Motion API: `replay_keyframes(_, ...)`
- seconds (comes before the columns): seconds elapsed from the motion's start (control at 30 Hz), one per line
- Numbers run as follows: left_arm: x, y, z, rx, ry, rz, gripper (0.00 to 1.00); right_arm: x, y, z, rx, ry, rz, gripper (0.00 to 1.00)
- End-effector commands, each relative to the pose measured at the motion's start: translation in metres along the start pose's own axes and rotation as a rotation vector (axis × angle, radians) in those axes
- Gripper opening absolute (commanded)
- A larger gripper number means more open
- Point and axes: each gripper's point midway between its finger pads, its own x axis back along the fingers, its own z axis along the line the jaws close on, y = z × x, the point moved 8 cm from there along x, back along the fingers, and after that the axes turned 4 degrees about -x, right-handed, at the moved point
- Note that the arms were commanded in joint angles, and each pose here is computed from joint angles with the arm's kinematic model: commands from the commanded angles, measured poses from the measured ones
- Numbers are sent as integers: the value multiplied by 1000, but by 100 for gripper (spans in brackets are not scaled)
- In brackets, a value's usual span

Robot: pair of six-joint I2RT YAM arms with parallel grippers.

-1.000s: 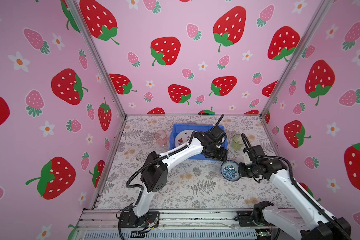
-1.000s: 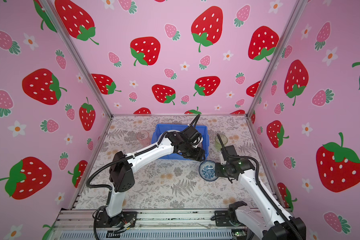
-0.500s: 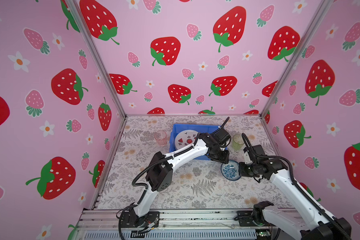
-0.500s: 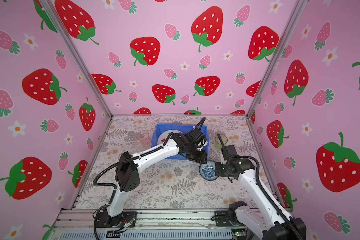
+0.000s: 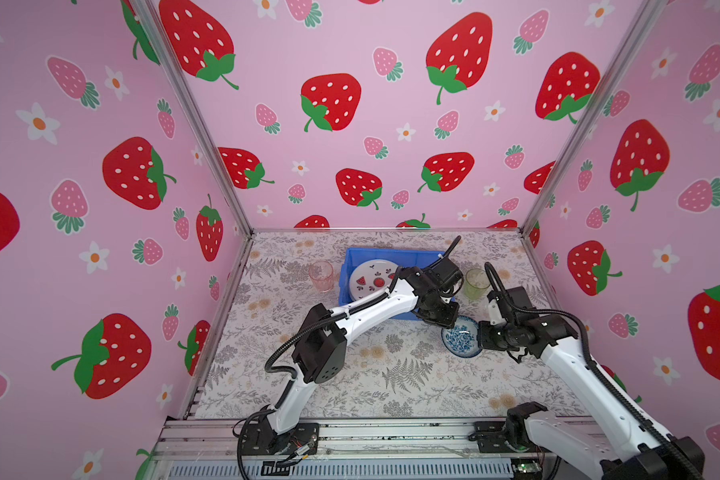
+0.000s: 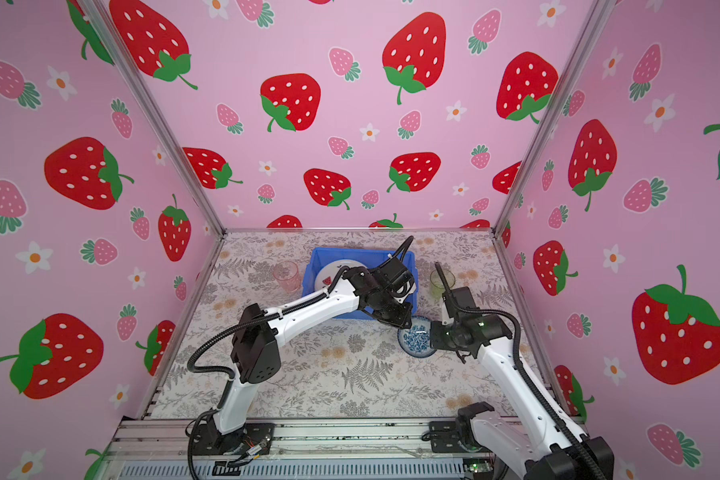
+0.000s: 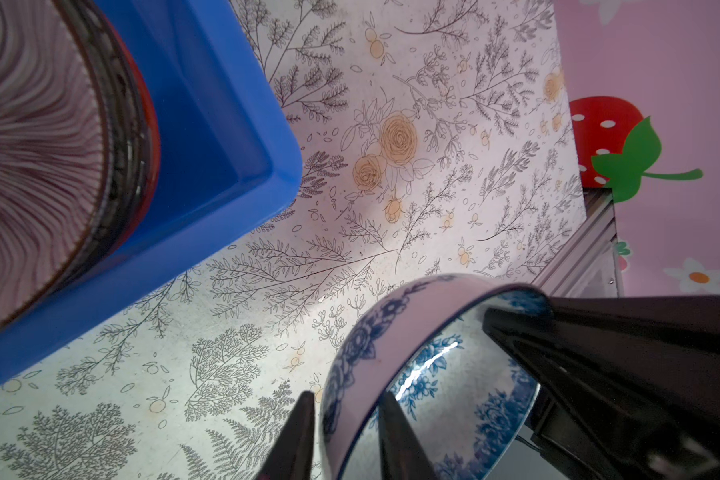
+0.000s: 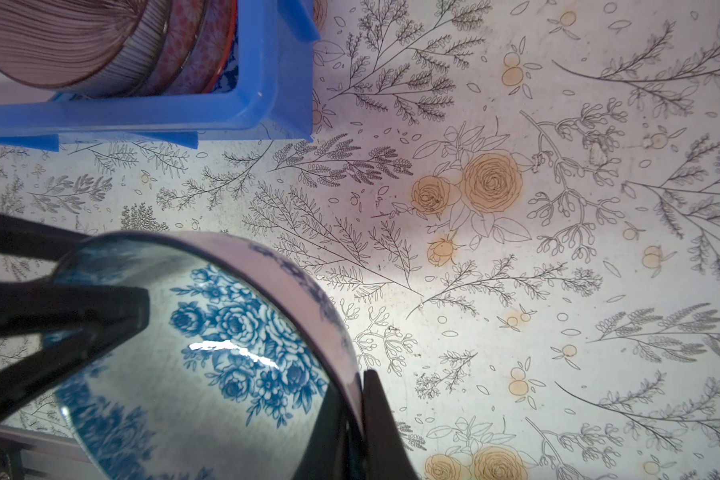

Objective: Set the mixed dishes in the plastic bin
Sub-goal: 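Hold the blue floral bowl with both grippers beside the bin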

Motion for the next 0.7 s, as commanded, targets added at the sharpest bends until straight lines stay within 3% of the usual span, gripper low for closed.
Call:
replay_keyframes(0.0,-8,-1,-1,4,1,25,21,12,10,4,0,25,-50,5)
replay_keyframes(0.27,-13,0,-1,6,-6,30,0,14,6,3,-5,28,-58,5)
replay_keyframes(0.67,-9,1,-3,-10,-12,22,0,14,8,4,-16,34,-64,6)
